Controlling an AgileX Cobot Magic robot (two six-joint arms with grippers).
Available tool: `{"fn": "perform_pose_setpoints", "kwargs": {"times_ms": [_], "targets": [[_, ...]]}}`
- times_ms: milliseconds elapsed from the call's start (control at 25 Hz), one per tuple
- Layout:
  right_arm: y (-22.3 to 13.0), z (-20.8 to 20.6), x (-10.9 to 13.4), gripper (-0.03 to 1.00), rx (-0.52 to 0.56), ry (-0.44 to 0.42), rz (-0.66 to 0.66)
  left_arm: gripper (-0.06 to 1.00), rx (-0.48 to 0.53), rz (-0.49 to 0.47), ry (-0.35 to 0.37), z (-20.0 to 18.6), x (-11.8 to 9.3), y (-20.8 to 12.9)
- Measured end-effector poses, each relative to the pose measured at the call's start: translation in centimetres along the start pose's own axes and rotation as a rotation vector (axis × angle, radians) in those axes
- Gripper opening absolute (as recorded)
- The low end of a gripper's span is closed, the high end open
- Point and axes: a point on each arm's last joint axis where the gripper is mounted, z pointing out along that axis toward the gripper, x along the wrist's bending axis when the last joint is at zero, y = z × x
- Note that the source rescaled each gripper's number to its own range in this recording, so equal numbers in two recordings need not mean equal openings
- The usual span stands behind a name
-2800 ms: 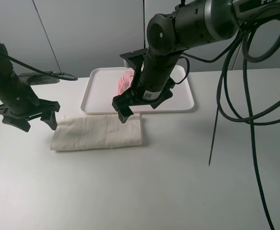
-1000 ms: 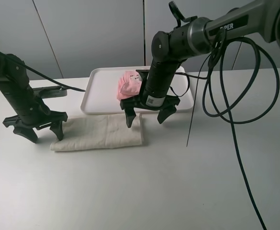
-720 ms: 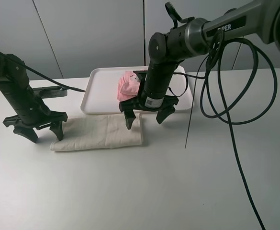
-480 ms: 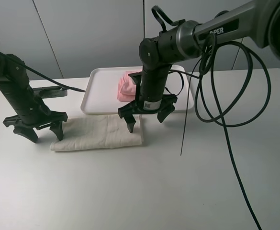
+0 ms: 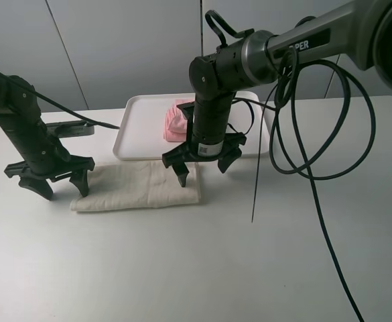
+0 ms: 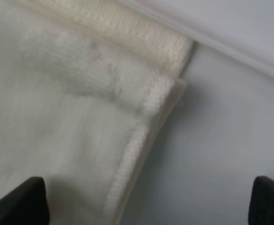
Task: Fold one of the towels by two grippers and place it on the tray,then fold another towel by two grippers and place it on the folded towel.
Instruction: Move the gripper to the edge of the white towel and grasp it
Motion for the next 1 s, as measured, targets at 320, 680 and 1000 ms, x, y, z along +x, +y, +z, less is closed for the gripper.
{"fn": "perform_pose_setpoints", "kwargs": {"times_ms": [320,680,1000], "targets": [[0.0,0.0,0.6,0.92,-0.009,0.016,0.014,0.93,0.0,0.0,0.0,0.0,0.0,0.0],[-0.1,0.5,1.0,0.92,-0.016,0.012,0.004,0.93,0.0,0.001,0.001,0.0,0.0,0.0],[-0.3,1.5,0.8,0.9,0.016,-0.014,-0.006,0.93,0.0,0.003,0.003,0.0,0.0,0.0]]}}
